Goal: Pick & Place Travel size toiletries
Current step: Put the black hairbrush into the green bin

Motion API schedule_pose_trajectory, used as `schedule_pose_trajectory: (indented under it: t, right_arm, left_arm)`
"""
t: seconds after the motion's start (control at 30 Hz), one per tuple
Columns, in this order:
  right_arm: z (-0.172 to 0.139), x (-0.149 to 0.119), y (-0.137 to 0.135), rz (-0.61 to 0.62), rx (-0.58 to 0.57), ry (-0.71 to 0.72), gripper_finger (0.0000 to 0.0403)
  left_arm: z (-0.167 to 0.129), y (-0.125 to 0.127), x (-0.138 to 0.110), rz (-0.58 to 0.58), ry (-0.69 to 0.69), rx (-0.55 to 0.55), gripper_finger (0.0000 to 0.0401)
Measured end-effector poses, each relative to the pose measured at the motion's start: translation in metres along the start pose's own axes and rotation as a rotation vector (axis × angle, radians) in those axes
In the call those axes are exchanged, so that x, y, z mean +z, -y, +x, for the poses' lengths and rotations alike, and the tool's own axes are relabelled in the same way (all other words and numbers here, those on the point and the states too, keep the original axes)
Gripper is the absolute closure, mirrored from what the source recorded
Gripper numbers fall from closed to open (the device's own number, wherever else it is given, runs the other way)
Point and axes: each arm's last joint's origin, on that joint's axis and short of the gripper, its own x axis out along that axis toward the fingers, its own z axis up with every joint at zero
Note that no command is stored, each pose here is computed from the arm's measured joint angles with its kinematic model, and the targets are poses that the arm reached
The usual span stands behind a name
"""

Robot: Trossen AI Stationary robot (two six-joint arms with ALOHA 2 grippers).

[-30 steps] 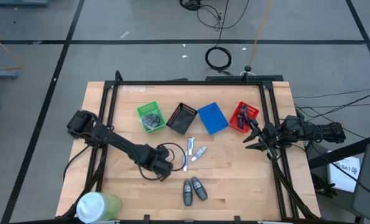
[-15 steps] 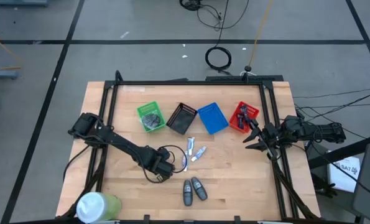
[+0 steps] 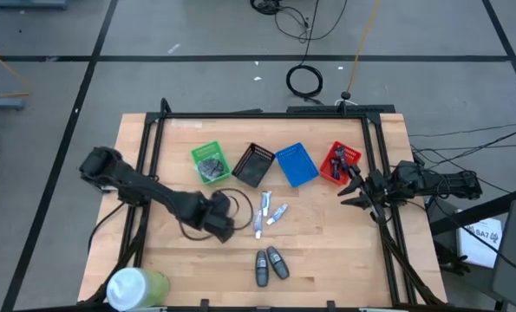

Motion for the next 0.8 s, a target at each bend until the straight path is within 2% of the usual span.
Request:
schedule_pose_trajectory:
  t: [0.23,0.33,0.4,0.57,0.8]
  right_arm:
    - [0.0,0.0,0.0,0.004,-0.003,0.0,0.0298]
    - [0.0,0.0,0.0,0.006,-0.001,0.0,0.0298]
    - [0.0,0.0,0.0,0.006,-0.001,0.0,0.0298]
    - [0.0,0.0,0.0,0.006,0.0,0.0,0.0298]
    - [0.0,0.0,0.0,0.008,0.0,0.0,0.0298]
  left_arm:
    - [-0.056,-0.058,0.016,-0.25,0.255,0.142,0.0401]
    - [-0.067,-0.078,0.027,-0.301,0.321,0.176,0.0401]
    - [-0.068,-0.086,0.036,-0.315,0.332,0.181,0.0401]
    - [-0.057,-0.093,0.066,-0.255,0.328,0.15,0.0401]
    - [-0.029,-0.108,0.092,-0.266,0.207,0.192,0.0401]
